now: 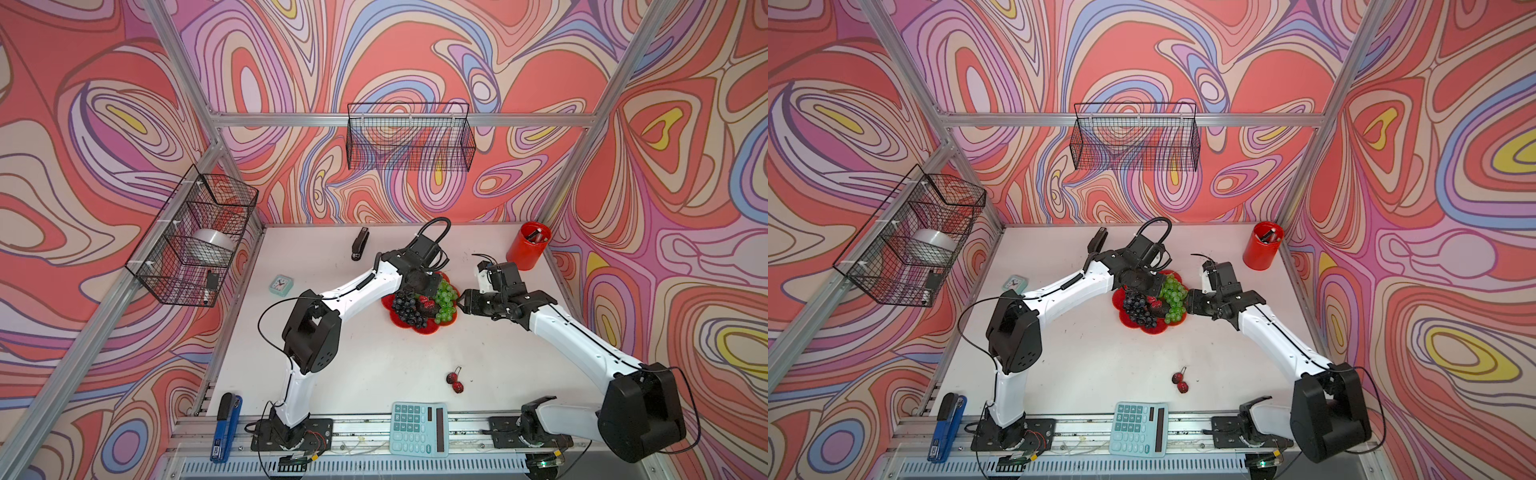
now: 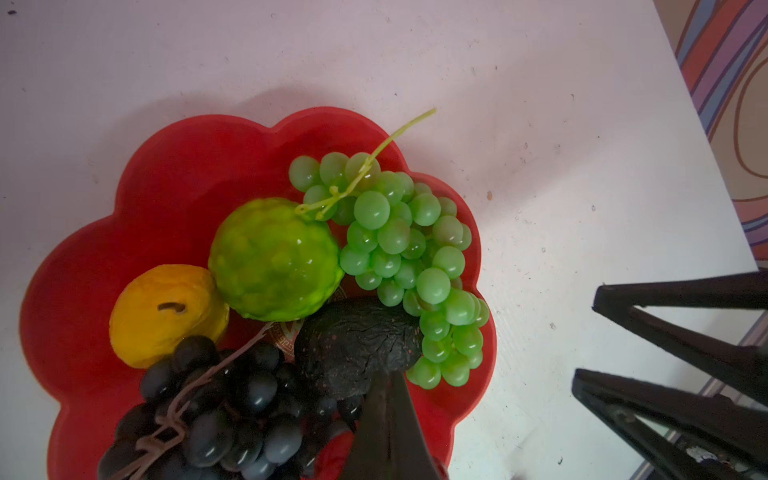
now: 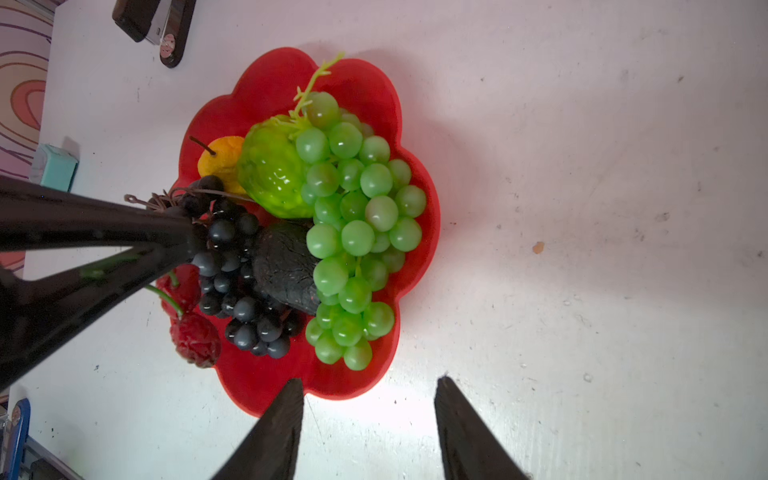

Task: Place and organize the fake fruits in the fruit bowl
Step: 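Lower the cherries into the bowl beside the avocado with the left gripper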

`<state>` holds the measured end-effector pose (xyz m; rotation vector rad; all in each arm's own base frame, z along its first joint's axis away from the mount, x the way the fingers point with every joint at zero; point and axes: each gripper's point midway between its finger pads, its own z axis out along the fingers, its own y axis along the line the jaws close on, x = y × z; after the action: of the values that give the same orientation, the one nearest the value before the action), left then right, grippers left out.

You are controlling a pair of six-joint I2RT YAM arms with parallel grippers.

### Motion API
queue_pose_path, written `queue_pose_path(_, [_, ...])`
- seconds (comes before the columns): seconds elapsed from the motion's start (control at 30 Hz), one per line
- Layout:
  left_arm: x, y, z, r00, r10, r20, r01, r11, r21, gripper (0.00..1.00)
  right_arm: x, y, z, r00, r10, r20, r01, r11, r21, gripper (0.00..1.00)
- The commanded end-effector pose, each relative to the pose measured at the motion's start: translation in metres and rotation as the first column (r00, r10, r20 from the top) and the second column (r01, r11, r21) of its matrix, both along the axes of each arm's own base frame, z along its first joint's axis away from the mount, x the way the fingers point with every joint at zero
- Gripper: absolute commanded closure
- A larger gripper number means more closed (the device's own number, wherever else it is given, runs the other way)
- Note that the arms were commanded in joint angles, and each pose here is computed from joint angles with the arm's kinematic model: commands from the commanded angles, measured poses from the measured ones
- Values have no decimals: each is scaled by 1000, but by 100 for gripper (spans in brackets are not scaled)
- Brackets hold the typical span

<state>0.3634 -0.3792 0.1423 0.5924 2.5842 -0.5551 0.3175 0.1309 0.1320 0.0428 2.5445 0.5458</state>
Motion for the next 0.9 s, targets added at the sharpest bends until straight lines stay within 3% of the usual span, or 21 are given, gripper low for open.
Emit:
queue_pose_path(0.0, [-2, -9, -4, 998, -55, -6, 55, 998, -16, 100, -5, 1, 0, 1000, -2, -4, 2, 1000, 13, 46])
queue_pose_path(0.37, [-9, -19, -30, 997, -45, -62, 43, 999, -29, 100, -8, 1, -8, 1000, -1, -22, 1, 1000, 12, 46])
queue_pose_path(0.63, [2, 1, -49, 990, 118, -73, -113, 991, 76, 100, -10, -1, -9, 1000, -4, -18, 4, 1000, 8, 46])
queue_pose_path(0.87, [-2, 5, -63, 984, 152, -96, -145, 986, 77, 100, -10, 0, -11, 1000, 0, -19, 0, 1000, 10, 46])
